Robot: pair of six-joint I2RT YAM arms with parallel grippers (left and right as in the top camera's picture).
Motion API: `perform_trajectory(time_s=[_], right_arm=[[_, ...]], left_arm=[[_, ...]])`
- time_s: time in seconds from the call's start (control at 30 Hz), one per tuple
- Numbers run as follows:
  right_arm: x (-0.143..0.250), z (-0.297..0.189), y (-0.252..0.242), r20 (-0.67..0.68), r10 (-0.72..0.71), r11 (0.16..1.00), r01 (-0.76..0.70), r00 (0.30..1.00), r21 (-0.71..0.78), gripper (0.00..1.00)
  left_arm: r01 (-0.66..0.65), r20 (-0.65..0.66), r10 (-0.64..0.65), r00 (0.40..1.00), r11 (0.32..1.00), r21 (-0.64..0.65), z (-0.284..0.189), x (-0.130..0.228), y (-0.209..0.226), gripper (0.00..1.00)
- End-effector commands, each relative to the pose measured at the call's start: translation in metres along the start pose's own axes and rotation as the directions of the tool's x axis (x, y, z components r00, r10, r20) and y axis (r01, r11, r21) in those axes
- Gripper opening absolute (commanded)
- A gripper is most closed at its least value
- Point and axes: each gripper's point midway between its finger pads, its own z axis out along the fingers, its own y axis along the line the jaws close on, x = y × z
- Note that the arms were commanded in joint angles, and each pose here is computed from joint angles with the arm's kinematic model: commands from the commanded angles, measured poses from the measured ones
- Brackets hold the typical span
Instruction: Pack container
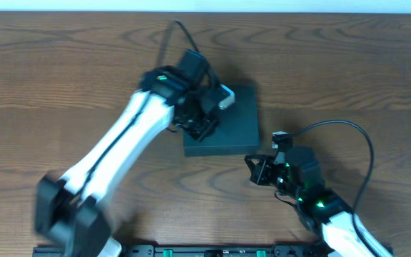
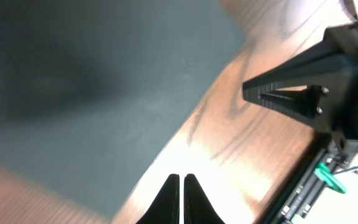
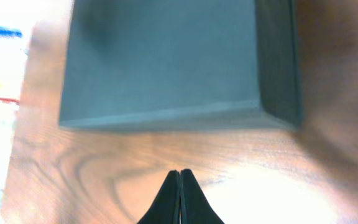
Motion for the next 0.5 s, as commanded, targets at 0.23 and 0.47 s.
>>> perform_trajectory(time_s=[0.23, 0.47], right_arm=[[-0.043, -0.107, 0.065, 0.131, -0.496, 0.868, 0.494, 0.858, 0.053, 0.02], [-0.046, -0.127, 0.076, 0.158, -0.525, 0.850, 0.524, 0.837, 0.050, 0.99]], left_arm=[[-0.017, 0.303, 0.066, 0.951, 0.987, -0.161, -0.141, 0.027, -0.045, 0.06], [0.013, 0.349, 0.043, 0.936, 0.987, -0.158, -0.156, 0.034, -0.054, 0.96]])
